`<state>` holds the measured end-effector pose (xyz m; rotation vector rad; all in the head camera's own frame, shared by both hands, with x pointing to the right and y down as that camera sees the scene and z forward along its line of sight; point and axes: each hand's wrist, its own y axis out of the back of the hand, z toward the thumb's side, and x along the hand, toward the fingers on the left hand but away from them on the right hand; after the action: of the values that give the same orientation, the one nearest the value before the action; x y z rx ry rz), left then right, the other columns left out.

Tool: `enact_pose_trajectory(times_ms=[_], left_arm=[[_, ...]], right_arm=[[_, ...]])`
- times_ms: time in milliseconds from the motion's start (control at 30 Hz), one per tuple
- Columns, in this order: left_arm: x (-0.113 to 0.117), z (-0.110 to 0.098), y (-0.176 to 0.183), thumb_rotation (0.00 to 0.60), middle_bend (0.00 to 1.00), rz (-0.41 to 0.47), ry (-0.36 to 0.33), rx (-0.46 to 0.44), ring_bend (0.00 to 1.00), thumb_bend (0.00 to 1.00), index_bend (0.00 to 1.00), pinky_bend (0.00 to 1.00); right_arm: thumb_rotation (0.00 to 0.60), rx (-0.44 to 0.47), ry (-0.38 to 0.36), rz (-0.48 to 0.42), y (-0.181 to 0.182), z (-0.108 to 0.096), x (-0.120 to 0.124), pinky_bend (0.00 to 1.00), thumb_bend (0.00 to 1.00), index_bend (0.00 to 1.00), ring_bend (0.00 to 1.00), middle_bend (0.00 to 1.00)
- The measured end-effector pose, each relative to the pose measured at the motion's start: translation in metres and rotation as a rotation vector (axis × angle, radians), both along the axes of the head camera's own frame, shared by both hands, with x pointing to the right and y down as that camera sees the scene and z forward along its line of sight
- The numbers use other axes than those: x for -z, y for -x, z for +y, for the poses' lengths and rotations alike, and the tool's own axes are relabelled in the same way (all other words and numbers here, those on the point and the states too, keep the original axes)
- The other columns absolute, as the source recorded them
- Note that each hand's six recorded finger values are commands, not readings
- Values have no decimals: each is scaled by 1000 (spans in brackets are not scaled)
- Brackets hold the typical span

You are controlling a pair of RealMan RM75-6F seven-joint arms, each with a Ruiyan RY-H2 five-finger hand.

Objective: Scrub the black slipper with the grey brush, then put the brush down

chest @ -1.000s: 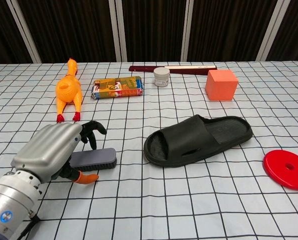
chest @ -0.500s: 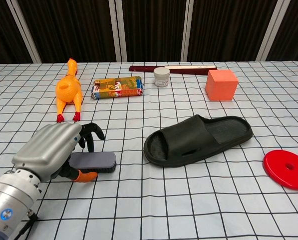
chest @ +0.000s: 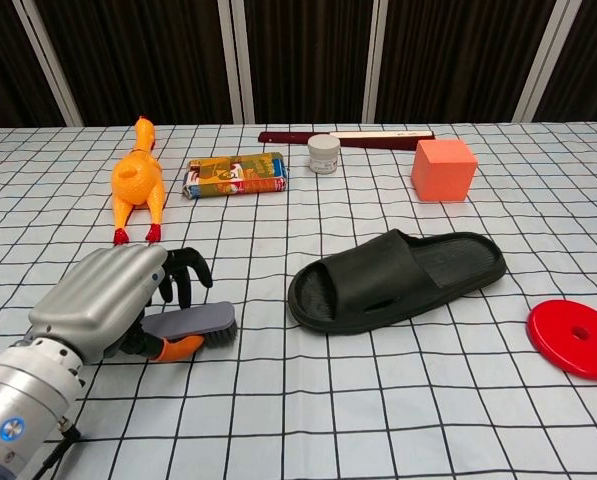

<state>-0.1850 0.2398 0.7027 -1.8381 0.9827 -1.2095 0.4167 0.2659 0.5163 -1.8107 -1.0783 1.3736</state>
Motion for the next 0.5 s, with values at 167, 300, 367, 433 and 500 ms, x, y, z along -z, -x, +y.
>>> enact_pose_trajectory(times_ms=[167,300,367,433,500], left_arm=[[-1,-1,1,600,567,0,5,6,491,416,419,521],[-2,-4,2,600,607,2,6,19,532,460,458,570],[-2,-5,4,600,617,1,3,27,543,472,468,582],[-2,-6,5,600,625,-1,-2,30,551,480,477,592],[-1,-8,5,600,629,-2,-9,30,557,483,481,598]], right_arm=[[524,1,0,1,1,0,0,10,307,0,0,0],[524,-2,2,1,0,0,-1,10,307,0,0,0],[524,-1,3,1,1,0,-1,10,306,0,0,0],[524,0,5,1,1,0,-2,20,306,0,0,0],[524,1,5,0,2,0,-2,38,307,0,0,0]])
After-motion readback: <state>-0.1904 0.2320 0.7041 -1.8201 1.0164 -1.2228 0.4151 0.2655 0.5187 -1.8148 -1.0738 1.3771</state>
